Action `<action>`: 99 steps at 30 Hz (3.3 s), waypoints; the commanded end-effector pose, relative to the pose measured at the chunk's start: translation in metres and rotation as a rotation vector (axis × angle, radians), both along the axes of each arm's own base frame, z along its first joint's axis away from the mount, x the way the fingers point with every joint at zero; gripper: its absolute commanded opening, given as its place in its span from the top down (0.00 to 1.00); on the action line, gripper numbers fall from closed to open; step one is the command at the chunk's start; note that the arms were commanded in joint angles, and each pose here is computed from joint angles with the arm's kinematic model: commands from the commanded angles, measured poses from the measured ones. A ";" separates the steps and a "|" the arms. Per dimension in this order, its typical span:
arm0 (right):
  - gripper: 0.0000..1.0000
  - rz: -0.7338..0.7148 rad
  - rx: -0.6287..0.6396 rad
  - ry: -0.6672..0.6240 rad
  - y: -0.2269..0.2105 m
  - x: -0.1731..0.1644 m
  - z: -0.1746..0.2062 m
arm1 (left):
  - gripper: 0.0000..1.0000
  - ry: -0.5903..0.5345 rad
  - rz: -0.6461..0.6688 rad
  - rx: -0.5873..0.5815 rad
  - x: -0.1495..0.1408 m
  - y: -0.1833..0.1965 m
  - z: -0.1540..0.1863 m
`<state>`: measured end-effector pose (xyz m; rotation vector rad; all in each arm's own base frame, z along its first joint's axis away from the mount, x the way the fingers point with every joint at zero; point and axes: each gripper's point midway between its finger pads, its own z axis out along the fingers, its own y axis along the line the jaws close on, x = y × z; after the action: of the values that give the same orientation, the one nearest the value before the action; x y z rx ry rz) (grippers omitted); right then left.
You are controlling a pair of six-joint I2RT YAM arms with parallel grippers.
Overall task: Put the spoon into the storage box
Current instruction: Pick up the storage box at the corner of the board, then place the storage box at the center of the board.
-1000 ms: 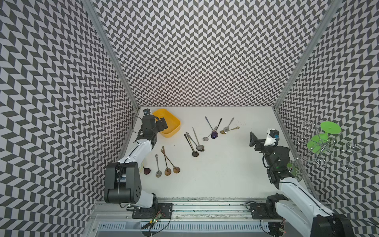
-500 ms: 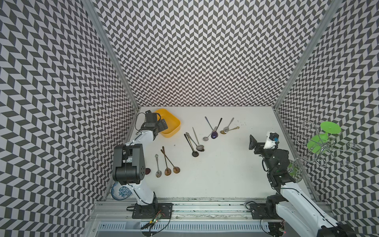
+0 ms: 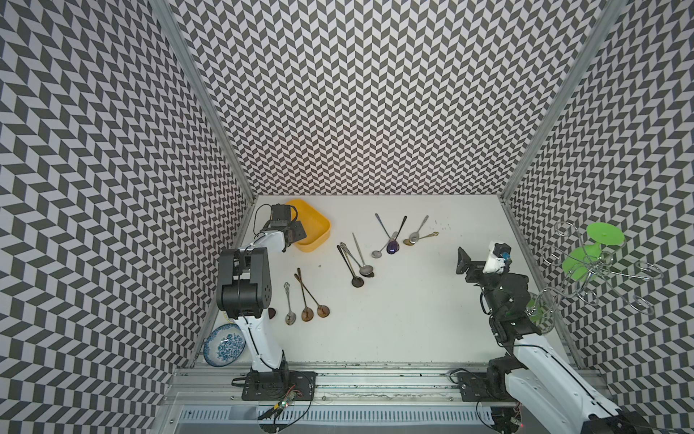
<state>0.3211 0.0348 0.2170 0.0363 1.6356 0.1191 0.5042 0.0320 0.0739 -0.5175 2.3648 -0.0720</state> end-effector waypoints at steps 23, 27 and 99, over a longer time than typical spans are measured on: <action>0.00 -0.103 0.283 -0.001 -0.014 0.000 0.008 | 1.00 -0.220 -0.049 -0.074 -0.019 -0.013 0.099; 0.00 0.023 0.260 0.007 0.010 0.004 0.020 | 1.00 -0.294 -0.125 -0.108 -0.033 -0.030 0.123; 1.00 0.076 0.282 0.774 0.228 0.037 -0.044 | 0.54 -0.403 -0.715 -0.099 -0.108 -0.236 0.132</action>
<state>0.3559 0.2684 0.1614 0.2704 2.4228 0.4378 0.3992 -0.2015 0.1891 0.2688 2.0966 -0.5310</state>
